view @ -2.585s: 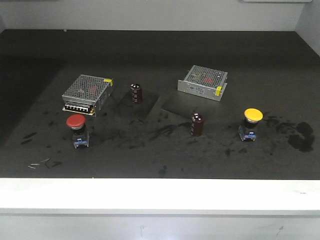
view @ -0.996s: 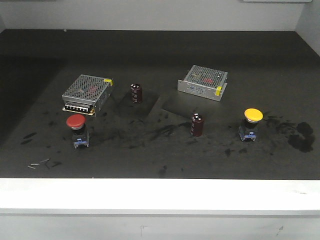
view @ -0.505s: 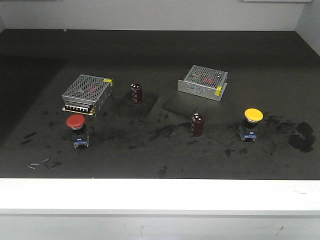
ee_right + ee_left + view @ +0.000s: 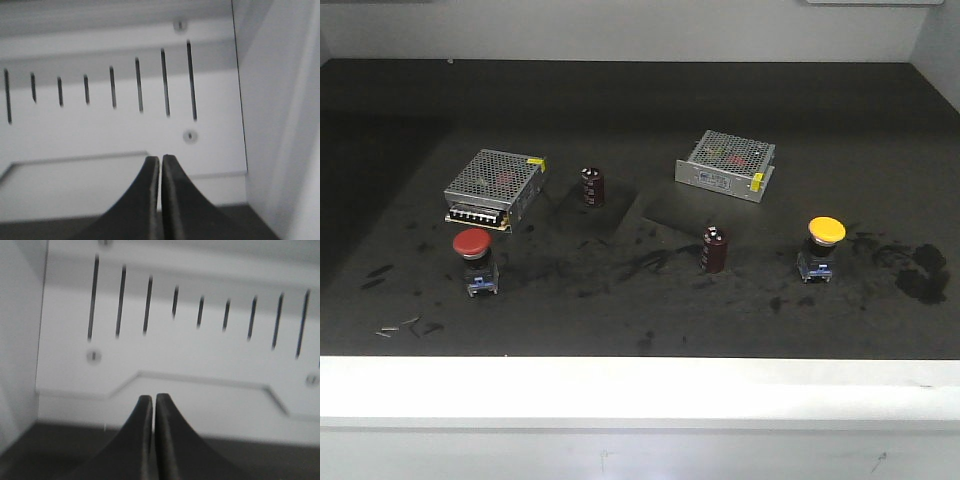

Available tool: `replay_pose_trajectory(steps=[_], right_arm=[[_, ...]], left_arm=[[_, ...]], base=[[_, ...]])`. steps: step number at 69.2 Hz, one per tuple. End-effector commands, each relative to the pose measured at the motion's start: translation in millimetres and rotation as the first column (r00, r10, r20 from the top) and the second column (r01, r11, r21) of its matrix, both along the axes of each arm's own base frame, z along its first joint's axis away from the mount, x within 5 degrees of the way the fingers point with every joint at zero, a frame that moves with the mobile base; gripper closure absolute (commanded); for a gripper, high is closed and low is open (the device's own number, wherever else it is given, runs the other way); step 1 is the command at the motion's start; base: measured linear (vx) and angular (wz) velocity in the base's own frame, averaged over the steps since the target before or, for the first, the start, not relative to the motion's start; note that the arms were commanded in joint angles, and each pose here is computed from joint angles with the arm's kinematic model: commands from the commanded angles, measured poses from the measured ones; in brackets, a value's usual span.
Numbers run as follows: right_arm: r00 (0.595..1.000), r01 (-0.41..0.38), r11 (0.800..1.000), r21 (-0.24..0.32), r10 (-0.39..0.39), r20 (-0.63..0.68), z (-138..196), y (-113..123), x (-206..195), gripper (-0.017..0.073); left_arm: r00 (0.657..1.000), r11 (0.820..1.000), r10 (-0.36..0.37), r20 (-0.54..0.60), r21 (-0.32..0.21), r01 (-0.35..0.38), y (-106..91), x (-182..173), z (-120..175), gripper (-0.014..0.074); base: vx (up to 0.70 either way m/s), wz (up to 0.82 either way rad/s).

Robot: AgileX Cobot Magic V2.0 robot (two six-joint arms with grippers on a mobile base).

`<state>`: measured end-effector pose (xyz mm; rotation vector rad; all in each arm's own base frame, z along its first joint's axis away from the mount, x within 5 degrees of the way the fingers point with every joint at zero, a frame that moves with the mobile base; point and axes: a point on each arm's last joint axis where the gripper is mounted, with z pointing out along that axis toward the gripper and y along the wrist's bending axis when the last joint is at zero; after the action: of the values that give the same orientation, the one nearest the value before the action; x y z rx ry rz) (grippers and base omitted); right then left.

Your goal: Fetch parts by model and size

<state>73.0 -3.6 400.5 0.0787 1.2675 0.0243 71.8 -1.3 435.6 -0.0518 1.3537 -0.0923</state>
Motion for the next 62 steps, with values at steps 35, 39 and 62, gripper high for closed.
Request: replay_pose_trajectory(steps=[35,39,62], right_arm=[[0.953,0.008,1.0,0.01,-0.004,-0.304,-24.9,-4.9,91.7,0.0412],[0.951,0.008,1.0,0.01,-0.005,-0.31,-25.6,-4.9,92.1,0.0327],[0.934,0.014,1.0,-0.005,-0.015,-0.356,-30.2,-5.5,92.6,-0.0101]], left_arm=[[0.906,0.998,0.011,-0.423,0.064,0.018,-1.1,105.1,-35.6,0.0255],[0.891,0.998,0.01,-0.455,0.063,0.021,-1.2,109.0,-40.1,0.0181],[0.863,0.998,0.004,-0.505,0.054,0.027,-1.7,112.8,-46.8,0.0001]], base=[[0.0,0.0],[0.0,0.0],[0.0,0.0]])
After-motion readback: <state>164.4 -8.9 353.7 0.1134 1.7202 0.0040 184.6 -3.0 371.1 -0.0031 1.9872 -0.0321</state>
